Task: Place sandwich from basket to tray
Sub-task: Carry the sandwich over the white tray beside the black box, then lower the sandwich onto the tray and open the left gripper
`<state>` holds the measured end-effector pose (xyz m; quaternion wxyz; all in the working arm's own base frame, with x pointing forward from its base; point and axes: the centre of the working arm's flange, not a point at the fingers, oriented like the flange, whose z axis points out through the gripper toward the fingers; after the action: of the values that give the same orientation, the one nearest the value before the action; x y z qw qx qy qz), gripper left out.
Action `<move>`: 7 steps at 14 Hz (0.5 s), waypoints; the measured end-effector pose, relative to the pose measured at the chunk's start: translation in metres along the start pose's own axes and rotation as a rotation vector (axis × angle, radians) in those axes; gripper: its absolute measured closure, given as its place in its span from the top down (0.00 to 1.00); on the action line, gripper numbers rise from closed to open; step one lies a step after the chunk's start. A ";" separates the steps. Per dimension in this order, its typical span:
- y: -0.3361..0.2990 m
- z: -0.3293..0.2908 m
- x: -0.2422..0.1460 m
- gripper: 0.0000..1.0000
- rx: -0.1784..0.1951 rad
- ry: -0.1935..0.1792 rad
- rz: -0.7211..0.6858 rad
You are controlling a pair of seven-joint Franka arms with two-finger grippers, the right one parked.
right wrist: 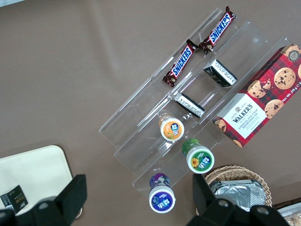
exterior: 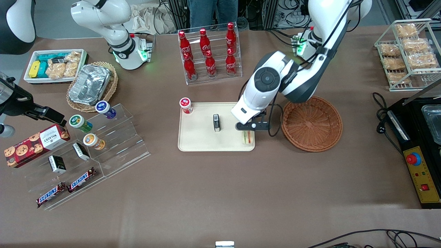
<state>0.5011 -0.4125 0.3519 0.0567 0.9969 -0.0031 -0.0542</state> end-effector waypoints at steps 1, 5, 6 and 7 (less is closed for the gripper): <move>0.002 0.013 0.002 0.15 -0.002 -0.001 0.006; 0.002 0.059 0.000 0.15 0.021 -0.029 0.024; 0.001 0.066 -0.001 0.15 0.025 -0.034 0.026; -0.001 0.070 -0.003 0.15 0.031 -0.040 0.028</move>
<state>0.4907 -0.4197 0.2830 0.0418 0.9963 -0.0191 -0.0730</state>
